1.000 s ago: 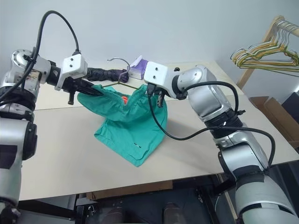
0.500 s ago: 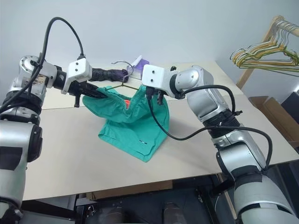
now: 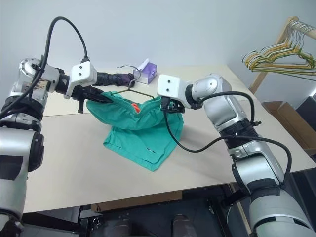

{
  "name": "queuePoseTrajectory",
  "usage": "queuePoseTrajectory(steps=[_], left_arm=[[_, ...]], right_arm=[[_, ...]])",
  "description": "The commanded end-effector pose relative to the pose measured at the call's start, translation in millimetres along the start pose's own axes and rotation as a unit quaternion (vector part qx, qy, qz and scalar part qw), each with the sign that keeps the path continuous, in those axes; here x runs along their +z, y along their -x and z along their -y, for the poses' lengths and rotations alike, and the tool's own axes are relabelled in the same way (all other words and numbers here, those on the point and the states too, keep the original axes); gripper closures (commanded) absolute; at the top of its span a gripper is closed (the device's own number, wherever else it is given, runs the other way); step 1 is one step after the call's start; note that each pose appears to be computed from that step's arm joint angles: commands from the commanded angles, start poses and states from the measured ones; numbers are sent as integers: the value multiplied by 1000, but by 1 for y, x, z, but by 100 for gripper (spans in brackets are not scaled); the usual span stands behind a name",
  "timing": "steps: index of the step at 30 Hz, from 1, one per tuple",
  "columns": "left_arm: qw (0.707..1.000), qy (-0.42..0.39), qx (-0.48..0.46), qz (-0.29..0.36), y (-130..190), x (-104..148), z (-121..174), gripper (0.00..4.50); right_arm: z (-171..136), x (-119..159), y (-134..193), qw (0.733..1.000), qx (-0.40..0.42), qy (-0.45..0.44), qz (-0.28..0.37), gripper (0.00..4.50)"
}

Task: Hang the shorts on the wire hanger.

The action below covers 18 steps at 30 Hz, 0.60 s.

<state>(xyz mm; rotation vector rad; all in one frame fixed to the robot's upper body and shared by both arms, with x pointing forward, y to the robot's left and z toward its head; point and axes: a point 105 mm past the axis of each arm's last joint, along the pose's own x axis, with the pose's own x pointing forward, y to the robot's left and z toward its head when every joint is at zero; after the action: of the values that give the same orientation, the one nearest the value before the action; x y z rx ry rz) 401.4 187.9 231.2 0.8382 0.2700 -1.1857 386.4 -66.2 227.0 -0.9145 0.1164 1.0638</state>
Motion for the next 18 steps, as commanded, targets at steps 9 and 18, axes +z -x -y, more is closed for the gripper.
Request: queuePoseTrajectory(steps=[9, 18], left_arm=[[999, -42, 1, 27, 13, 22, -5, 450], [998, -47, -9, 39, 12, 25, -3, 450]], right_arm=[[22, -1, -3, 993, 7, -116, 33, 140], [13, 2, -10, 991, 38, -114, 51, 396]])
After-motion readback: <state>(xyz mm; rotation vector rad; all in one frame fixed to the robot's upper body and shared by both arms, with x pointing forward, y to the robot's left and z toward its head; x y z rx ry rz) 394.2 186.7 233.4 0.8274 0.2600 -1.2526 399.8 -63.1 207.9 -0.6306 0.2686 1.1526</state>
